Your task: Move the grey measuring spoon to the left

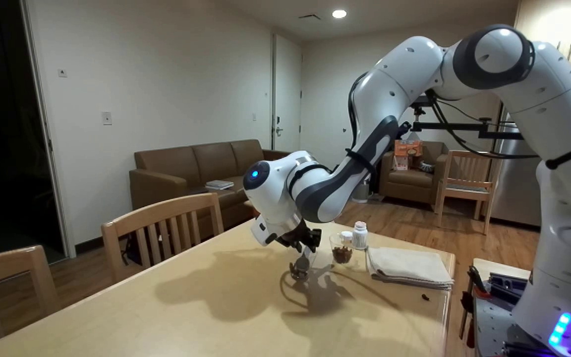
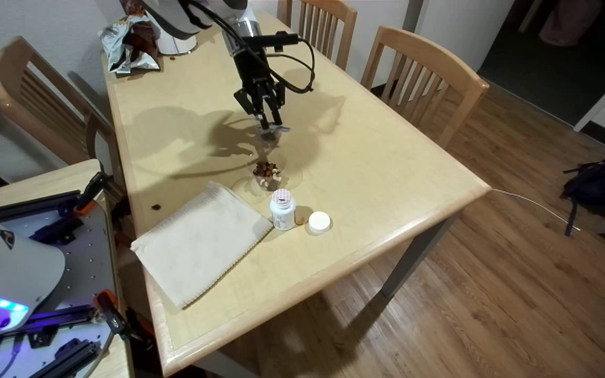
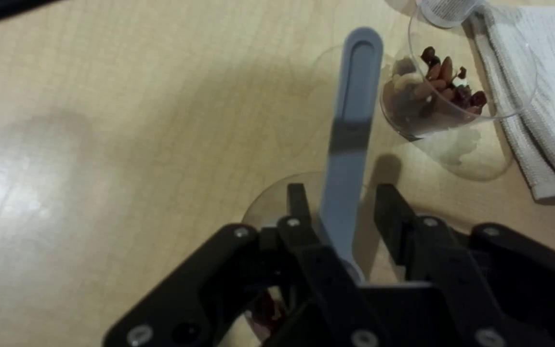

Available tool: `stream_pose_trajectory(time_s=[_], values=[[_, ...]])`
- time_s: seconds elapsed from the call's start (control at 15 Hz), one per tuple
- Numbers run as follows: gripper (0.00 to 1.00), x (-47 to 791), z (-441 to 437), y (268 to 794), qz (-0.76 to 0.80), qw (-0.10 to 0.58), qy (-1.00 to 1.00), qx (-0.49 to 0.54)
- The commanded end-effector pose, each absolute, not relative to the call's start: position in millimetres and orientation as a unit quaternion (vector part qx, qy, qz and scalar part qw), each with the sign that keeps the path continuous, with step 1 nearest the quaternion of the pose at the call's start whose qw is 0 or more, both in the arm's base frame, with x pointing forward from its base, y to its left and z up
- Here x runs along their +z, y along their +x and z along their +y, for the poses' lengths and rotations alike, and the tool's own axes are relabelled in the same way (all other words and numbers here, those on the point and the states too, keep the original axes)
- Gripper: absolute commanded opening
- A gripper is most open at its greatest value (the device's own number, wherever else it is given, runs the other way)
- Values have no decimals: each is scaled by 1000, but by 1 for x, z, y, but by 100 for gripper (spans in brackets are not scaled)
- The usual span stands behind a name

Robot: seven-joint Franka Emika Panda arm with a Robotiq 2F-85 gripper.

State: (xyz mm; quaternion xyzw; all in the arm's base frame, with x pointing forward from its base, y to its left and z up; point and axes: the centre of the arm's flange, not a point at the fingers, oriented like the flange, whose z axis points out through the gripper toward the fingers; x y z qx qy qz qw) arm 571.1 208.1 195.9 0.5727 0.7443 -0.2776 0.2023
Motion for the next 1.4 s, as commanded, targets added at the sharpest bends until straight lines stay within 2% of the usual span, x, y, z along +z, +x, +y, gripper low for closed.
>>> stream_pose_trajectory(time_s=[0.0,0.27,0.67,1.0,1.2,1.33], values=[[73,204,208,573,742,208,577,-271],[99,208,208,575,740,206,583,-264],[100,233,213,583,745,169,615,-195],[100,261,202,595,729,101,673,-72],[100,262,181,602,699,46,712,-47],[100,254,166,604,680,34,731,-41]])
